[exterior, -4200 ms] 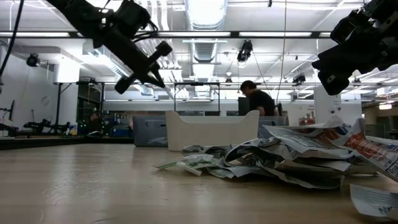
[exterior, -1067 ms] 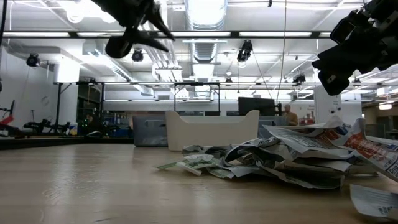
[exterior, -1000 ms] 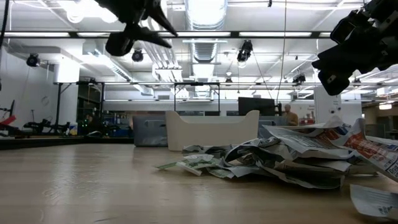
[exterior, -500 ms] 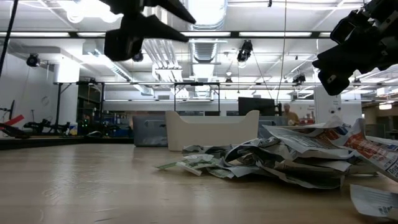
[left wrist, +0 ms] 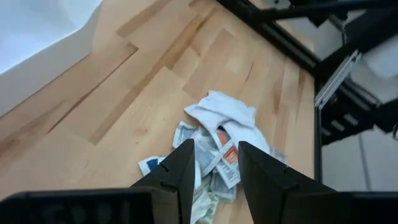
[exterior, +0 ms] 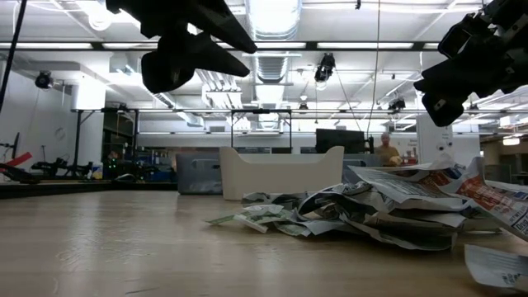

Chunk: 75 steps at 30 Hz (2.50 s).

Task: Pick & Place First Aid Supplies
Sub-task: Put the white alcohol pad into the right black bin

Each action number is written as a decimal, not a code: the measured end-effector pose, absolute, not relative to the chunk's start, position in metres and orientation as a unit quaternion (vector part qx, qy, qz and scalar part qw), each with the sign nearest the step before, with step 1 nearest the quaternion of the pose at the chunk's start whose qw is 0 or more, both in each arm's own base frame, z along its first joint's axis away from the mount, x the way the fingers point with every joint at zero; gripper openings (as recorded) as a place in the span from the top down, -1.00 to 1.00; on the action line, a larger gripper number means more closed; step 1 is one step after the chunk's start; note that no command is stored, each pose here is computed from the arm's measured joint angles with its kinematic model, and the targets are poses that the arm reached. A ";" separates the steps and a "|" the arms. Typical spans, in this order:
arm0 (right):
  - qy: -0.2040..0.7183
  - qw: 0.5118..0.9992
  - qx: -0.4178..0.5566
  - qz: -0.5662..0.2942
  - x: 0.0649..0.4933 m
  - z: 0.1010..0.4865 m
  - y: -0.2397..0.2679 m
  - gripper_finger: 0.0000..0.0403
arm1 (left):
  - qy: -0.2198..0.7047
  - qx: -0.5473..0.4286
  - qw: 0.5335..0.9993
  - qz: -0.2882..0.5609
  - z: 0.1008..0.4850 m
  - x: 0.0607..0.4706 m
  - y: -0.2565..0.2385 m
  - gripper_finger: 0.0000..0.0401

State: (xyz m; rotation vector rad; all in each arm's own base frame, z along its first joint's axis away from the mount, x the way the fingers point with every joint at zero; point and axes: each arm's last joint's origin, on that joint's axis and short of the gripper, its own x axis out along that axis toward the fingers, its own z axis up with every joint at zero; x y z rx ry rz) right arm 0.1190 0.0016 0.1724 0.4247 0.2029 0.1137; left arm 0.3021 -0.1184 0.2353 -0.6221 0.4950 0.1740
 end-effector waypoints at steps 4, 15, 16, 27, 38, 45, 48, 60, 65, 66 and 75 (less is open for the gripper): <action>0.100 0.971 0.210 0.056 0.119 0.172 0.002 0.60 | 0.250 -0.284 0.922 0.083 0.234 0.301 -0.118 0.43; 0.100 0.971 0.210 0.057 0.119 0.172 0.002 0.65 | 0.271 -0.248 0.926 0.084 0.230 0.299 -0.117 0.43; 0.100 0.971 0.210 0.056 0.119 0.172 0.002 0.65 | 0.272 -0.247 0.926 0.084 0.230 0.299 -0.117 0.43; 0.101 0.971 0.210 0.056 0.119 0.172 0.002 0.58 | 0.276 -0.232 0.929 0.081 0.229 0.299 -0.117 0.43; 0.101 0.971 0.210 0.056 0.119 0.172 0.002 0.63 | 0.310 -0.164 0.934 0.075 0.221 0.297 -0.116 0.43; 0.100 0.971 0.210 0.056 0.119 0.172 0.002 0.65 | 0.349 -0.135 0.926 0.055 0.201 0.309 -0.120 0.43; 0.100 0.971 0.210 0.056 0.119 0.172 0.002 0.63 | 0.367 -0.117 0.921 0.058 0.194 0.318 -0.122 0.43; 0.100 0.971 0.210 0.056 0.119 0.172 0.002 0.59 | 0.443 -0.100 0.888 0.066 0.193 0.361 -0.116 0.43; 0.100 0.971 0.210 0.056 0.119 0.172 0.002 0.63 | 0.445 -0.185 0.875 0.054 0.206 0.371 -0.112 0.43; 0.100 0.971 0.210 0.056 0.119 0.172 0.002 0.64 | 0.444 -0.202 0.871 0.055 0.208 0.372 -0.111 0.43; 0.100 0.971 0.210 0.056 0.119 0.172 0.002 0.63 | 0.483 -0.054 0.874 -0.029 0.198 0.362 -0.118 0.43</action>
